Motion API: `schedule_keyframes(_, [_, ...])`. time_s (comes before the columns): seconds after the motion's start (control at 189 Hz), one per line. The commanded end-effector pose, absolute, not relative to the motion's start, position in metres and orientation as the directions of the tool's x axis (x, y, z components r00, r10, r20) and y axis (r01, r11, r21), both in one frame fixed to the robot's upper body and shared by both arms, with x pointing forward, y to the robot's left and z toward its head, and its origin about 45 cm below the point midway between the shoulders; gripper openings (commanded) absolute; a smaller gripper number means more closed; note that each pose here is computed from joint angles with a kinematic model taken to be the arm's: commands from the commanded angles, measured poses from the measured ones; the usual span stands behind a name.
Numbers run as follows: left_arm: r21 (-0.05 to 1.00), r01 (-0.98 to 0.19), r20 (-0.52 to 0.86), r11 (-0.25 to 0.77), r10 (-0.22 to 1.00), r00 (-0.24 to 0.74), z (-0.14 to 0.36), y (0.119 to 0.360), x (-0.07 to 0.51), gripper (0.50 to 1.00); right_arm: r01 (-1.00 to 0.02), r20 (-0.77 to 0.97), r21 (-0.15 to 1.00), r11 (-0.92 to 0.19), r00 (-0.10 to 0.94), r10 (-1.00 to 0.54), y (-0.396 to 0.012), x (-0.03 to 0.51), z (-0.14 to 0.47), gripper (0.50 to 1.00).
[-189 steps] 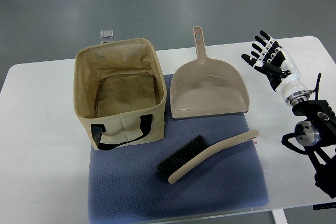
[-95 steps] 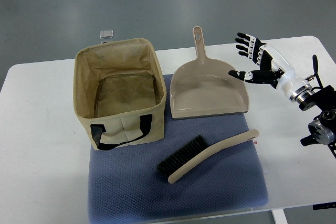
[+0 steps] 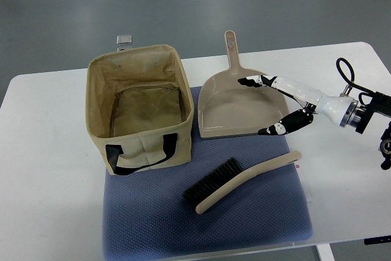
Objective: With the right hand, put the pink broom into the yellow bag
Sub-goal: 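Move the right hand down toward the beige brush handle, then close the right hand around the brush handle near the bristles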
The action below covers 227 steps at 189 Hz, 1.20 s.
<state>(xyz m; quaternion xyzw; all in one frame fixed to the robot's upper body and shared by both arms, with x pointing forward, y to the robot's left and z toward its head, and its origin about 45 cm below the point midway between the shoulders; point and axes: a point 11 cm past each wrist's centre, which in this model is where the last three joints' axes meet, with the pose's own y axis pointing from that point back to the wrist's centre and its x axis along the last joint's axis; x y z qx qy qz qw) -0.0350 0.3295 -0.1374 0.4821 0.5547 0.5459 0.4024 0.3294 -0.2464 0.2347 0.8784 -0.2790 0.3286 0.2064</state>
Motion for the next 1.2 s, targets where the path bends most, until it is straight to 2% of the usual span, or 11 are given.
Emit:
schedule_keyframes(0.0, [0.994, 0.095, 0.08, -0.061, 0.974, -0.211, -0.137, 0.33, -0.035, 1.0, -0.573, 0.732, 0.245, -0.782, 0.638, -0.239, -0.241, 0.316, 0.226, 0.928])
schedule_keyframes(0.201, [0.994, 0.095, 0.08, -0.061, 0.974, -0.211, -0.137, 0.33, -0.035, 1.0, -0.514, 0.762, 0.347, -0.785, 0.643, -0.085, -0.237, 0.299, 0.203, 0.926])
schedule_keyframes(0.566, [0.994, 0.095, 0.08, -0.061, 0.974, -0.211, -0.137, 0.33, -0.035, 1.0, -0.508, 0.805, 0.404, -0.761, 0.593, 0.032, -0.239, 0.293, 0.186, 0.903])
schedule_keyframes(0.756, [0.994, 0.095, 0.08, -0.061, 0.974, -0.211, -0.137, 0.33, -0.035, 1.0, -0.518, 0.812, 0.427, -0.741, 0.581, 0.063, -0.238, 0.292, 0.173, 0.832])
schedule_keyframes(1.195, [0.994, 0.095, 0.08, -0.061, 0.974, -0.211, -0.137, 0.33, -0.035, 1.0, -0.55, 0.82, 0.458, -0.698, 0.564, 0.094, -0.246, 0.294, 0.163, 0.752])
